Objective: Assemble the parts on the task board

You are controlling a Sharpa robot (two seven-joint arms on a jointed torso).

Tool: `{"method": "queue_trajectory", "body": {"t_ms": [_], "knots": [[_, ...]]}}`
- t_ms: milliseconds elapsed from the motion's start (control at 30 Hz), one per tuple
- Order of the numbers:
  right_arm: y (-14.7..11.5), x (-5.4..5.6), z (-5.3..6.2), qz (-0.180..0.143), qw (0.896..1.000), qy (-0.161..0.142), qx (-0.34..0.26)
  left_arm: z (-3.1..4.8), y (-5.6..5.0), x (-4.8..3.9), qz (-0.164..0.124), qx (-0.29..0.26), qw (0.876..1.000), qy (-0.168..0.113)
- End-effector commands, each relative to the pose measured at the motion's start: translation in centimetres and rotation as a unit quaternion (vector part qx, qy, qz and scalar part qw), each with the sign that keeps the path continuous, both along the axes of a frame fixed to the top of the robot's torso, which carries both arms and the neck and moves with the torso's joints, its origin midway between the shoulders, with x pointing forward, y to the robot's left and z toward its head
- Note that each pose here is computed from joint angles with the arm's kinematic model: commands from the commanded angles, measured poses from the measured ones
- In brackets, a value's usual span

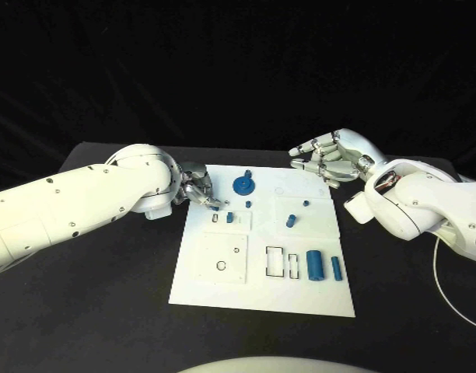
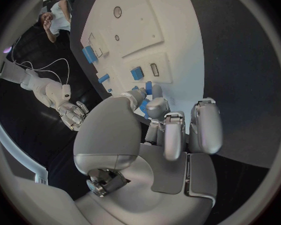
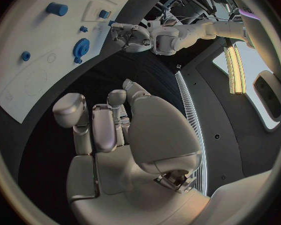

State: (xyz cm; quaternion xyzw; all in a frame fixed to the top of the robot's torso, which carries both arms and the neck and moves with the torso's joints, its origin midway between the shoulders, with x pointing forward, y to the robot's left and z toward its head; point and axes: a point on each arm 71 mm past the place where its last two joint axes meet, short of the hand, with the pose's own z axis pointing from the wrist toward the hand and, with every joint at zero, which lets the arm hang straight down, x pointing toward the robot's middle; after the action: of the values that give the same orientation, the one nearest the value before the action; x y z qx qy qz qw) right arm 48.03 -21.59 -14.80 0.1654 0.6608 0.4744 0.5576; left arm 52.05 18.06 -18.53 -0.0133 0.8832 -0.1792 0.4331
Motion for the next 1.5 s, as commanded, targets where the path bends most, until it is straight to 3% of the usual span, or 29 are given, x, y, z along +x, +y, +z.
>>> {"method": "queue_trajectory", "body": {"t_ms": [33,233,667,1100,1500], "knots": [[0.1,-0.1,-0.1,0.008,1.0,0.002,-0.003,-0.31,-0.4,-0.28,-0.014,0.0,1.0,-0.005],[0.1,-0.1,-0.1,0.008,1.0,0.002,-0.003,-1.17,-0.5,-0.7,-0.019,0.007,1.0,0.01],[0.1,-0.1,-0.1,0.009,1.0,0.002,-0.003,-1.79,-0.4,-0.9,-0.028,0.027,0.999,0.027],[0.1,-0.1,-0.1,0.009,1.0,0.002,-0.003,-1.86,0.0,-0.93,-0.029,0.039,0.999,0.025],[0.1,-0.1,-0.1,0.009,1.0,0.001,-0.003,-1.59,0.1,-0.75,-0.016,0.034,0.999,0.003]]}}
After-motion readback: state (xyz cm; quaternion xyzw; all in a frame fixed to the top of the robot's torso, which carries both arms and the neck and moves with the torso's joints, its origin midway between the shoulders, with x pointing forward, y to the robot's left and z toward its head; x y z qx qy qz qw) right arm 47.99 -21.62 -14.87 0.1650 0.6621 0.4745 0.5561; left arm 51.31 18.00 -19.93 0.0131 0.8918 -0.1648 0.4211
